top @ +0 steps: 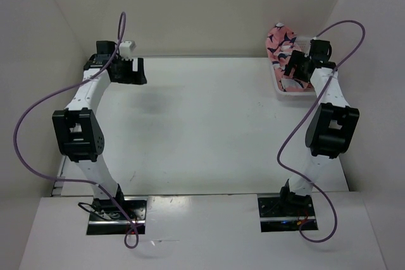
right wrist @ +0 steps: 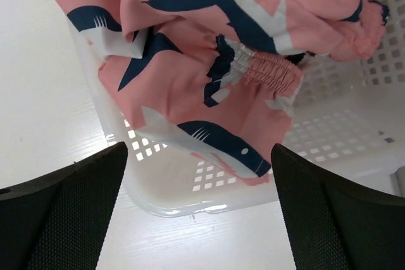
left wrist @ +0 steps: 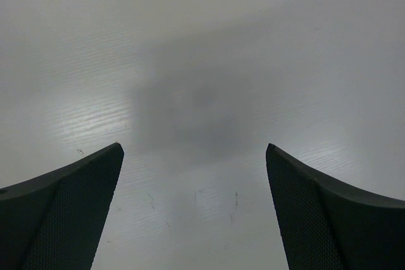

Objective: Fold and stack the shorts
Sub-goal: Grab the shorts from the pile

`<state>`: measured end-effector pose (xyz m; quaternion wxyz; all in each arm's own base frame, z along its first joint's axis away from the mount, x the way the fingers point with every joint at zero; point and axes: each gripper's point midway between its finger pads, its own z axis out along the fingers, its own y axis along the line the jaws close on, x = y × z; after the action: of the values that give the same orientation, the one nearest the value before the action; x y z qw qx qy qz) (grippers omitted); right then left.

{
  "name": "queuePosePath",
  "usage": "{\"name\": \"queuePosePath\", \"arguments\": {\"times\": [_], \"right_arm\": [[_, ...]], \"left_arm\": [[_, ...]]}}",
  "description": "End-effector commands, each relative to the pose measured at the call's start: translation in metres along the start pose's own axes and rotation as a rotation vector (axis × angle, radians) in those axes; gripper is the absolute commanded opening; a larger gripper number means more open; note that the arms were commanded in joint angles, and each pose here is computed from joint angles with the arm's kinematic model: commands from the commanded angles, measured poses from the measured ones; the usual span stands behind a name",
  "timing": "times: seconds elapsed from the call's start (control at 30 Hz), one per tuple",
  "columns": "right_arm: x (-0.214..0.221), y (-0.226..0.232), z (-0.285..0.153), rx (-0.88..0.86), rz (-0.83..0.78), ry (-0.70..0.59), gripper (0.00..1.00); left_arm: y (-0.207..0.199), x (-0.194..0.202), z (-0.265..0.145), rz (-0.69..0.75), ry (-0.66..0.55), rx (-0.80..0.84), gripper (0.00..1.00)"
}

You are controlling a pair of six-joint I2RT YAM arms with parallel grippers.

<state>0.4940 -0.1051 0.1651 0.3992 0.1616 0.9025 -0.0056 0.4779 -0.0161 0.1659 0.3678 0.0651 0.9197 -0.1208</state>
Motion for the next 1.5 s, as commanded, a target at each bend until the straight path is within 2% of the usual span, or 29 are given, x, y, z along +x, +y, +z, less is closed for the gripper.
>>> {"name": "queuePosePath", "arguments": {"times": [0.0, 0.03, 0.1, 0.2, 0.5, 0.7, 0.77, 0.9, 1.0, 1.07, 1.1, 1.17, 1.2, 1.33, 1.47], "right_arm": [[0.002, 0.002, -0.011, 0.037, 0.107, -0.005, 0.96], [0.007, -0.006, -0.011, 0.087, 0.138, -0.003, 0.91], [0.026, -0.009, -0.006, 0.114, 0.216, 0.035, 0.91], [0.013, 0.004, 0.0, 0.049, 0.249, -0.002, 0.91], [-0.008, 0.0, 0.01, 0.125, 0.199, -0.08, 0.91], [-0.007, -0.001, 0.011, 0.138, 0.164, -0.083, 0.9], [0.006, -0.001, 0.018, 0.137, 0.162, -0.052, 0.86], [0.035, -0.002, 0.023, 0.136, 0.166, 0.024, 0.7], [0.042, -0.001, 0.023, 0.131, 0.174, 0.046, 0.7], [0.046, 0.0, 0.026, 0.124, 0.174, 0.057, 0.64], [0.046, 0.0, 0.026, 0.124, 0.174, 0.057, 0.52], [0.039, 0.001, 0.026, 0.119, 0.175, 0.038, 0.38], [0.039, 0.001, 0.026, 0.119, 0.166, 0.038, 0.23], [0.026, 0.007, 0.023, 0.087, 0.15, 0.015, 0.0], [-0.008, 0.033, 0.004, -0.003, 0.12, -0.059, 0.0]], "left_arm": [[-0.011, -0.026, 0.007, 0.023, -0.061, 0.023, 1.0], [-0.018, -0.032, 0.006, 0.037, -0.072, 0.033, 1.0], [-0.022, -0.028, 0.016, 0.041, -0.055, 0.043, 1.0], [-0.028, -0.032, 0.019, 0.053, -0.063, 0.051, 1.0], [-0.036, -0.03, 0.018, 0.059, -0.061, 0.078, 1.0], [-0.039, -0.028, 0.021, 0.057, -0.053, 0.097, 1.0], [-0.039, -0.031, 0.02, 0.06, -0.062, 0.096, 1.0], [-0.041, -0.031, 0.02, 0.06, -0.062, 0.105, 1.0], [-0.041, -0.03, 0.018, 0.06, -0.062, 0.106, 1.0], [-0.041, -0.03, 0.018, 0.06, -0.062, 0.106, 1.0], [-0.041, -0.027, 0.019, 0.057, -0.054, 0.106, 1.0], [-0.042, -0.029, 0.016, 0.06, -0.062, 0.106, 1.0], [-0.042, -0.029, 0.016, 0.06, -0.062, 0.106, 1.0], [-0.041, -0.025, 0.017, 0.057, -0.054, 0.106, 1.0], [-0.042, -0.028, 0.014, 0.06, -0.062, 0.106, 1.0]]}}
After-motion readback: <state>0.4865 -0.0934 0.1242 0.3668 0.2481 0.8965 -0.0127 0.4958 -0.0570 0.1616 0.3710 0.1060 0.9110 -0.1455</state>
